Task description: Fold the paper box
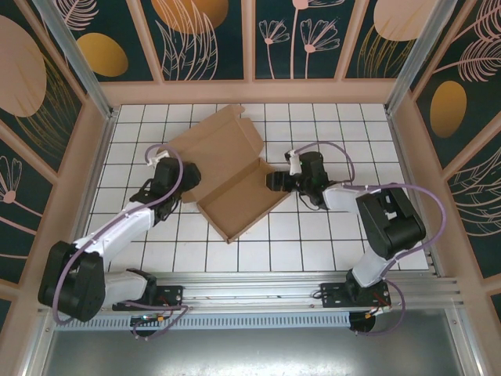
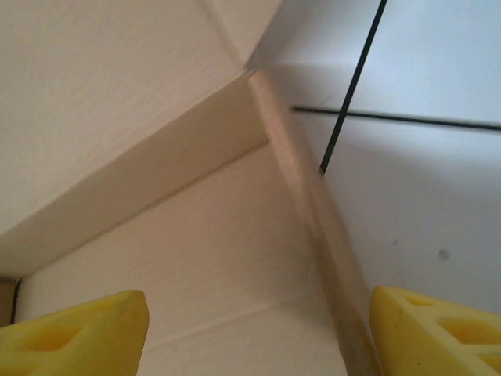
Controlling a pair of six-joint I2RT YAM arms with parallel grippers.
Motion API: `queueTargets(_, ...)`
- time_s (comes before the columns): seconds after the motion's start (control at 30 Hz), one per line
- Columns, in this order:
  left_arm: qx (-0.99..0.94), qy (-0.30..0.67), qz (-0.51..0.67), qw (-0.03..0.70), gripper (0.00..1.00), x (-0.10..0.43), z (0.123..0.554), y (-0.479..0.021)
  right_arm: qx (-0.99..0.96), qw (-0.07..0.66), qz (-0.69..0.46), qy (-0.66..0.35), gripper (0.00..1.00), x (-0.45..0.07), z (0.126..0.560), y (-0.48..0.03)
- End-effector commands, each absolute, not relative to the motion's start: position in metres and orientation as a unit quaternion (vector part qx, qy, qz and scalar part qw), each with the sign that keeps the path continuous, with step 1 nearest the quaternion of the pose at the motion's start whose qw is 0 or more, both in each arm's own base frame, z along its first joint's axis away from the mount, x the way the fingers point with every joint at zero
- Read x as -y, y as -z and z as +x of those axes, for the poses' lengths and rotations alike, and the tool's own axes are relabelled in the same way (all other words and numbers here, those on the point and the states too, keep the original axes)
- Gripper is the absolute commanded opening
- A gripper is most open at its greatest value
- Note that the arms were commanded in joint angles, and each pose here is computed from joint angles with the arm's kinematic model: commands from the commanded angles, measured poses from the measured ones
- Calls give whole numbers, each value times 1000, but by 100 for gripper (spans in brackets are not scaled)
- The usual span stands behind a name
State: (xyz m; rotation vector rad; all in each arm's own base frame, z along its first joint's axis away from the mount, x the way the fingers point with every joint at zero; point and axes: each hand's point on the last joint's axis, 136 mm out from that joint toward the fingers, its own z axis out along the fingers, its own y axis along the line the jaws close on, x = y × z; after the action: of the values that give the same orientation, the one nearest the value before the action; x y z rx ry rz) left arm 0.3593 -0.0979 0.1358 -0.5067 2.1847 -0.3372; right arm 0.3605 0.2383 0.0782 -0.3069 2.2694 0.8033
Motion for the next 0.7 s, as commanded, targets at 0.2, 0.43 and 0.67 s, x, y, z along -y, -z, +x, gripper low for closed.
queueTargets(0.2,-870,204,-108,435,78,150,411,-160,-884,321,-155,-303,67,-266,297,-71)
queueTargets(0.43,-865,176,-82,462,79,145,418,-175,-866,383,-155,-282,71,-248,301,-110)
queueTargets(0.67,-848,200,-51,488,78,152,414,-187,-801,516,-117,-281,74,-204,371,-191)
